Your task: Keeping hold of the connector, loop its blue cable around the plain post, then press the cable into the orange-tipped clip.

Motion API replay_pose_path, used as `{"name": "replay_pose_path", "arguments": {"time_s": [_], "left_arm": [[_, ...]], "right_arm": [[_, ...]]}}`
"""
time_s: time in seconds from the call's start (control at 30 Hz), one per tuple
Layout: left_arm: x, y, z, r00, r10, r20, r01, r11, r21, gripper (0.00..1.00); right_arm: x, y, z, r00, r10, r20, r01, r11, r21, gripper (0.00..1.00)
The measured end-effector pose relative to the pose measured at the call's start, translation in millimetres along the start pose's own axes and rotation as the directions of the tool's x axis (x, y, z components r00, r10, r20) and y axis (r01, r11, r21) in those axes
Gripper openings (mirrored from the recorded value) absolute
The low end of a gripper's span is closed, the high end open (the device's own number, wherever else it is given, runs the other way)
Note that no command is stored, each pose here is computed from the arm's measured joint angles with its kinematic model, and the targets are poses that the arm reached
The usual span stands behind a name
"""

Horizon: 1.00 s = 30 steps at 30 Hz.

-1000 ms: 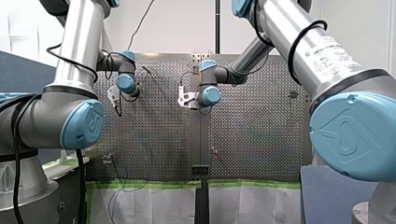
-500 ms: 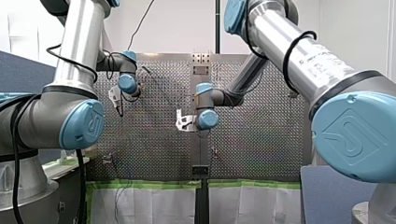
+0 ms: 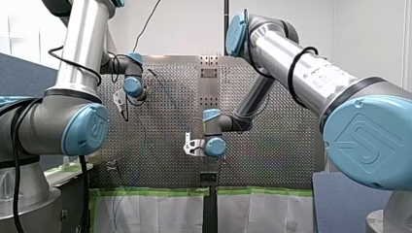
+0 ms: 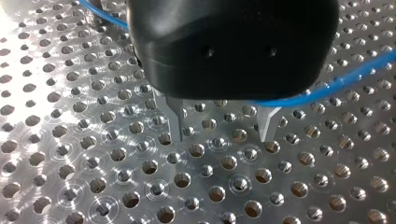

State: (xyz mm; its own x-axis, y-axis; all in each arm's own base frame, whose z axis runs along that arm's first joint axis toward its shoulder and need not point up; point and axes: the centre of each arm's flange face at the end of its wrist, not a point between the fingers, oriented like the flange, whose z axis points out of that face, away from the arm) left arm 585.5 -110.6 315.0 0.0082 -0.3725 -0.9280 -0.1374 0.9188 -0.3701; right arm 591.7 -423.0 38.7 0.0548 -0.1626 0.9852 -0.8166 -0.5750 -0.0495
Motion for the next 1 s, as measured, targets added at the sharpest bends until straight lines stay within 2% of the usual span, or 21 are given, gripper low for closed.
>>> {"name": "replay_pose_path", "arguments": {"time_s": [0.1, 0.27, 0.63, 0.83, 0.93, 1.0], "left_arm": [[0, 0.1, 0, 1.0, 0.0, 0.0, 0.0, 1.0, 0.0, 0.78], [0, 1.0, 0, 1.0, 0.0, 0.001, 0.0, 1.0, -0.002, 0.78], [0, 0.3, 0, 1.0, 0.001, 0.0, -0.001, 1.0, -0.001, 0.78], [1, -0.6, -1, 1.0, 0.001, -0.002, -0.001, 1.0, 0.0, 0.78], [1, -0.8, -1, 1.0, 0.001, -0.003, -0.001, 1.0, -0.002, 0.78], [1, -0.6, -1, 1.0, 0.001, -0.001, -0.001, 1.0, -0.007, 0.78]], "right_arm": [[-19, 6.9, 4.0, 0.9998, 0.02, -0.002, -0.02, 0.9995, -0.025, 0.0], [-51, 17.1, 8.7, 0.9994, 0.034, -0.007, -0.034, 0.9974, -0.063, 0.0], [-123, 32.4, 12.0, 0.9986, 0.052, -0.009, -0.052, 0.9951, -0.084, 0.0], [-167, 45.0, 5.9, 0.9984, 0.056, 0.002, -0.056, 0.9931, -0.103, 0.0], [-191, 56.8, -2.5, 0.9979, 0.061, 0.021, -0.058, 0.991, -0.12, 0.0], [-209, 67.9, -9.3, 0.9969, 0.07, 0.036, -0.064, 0.9886, -0.136, 0.0]]}}
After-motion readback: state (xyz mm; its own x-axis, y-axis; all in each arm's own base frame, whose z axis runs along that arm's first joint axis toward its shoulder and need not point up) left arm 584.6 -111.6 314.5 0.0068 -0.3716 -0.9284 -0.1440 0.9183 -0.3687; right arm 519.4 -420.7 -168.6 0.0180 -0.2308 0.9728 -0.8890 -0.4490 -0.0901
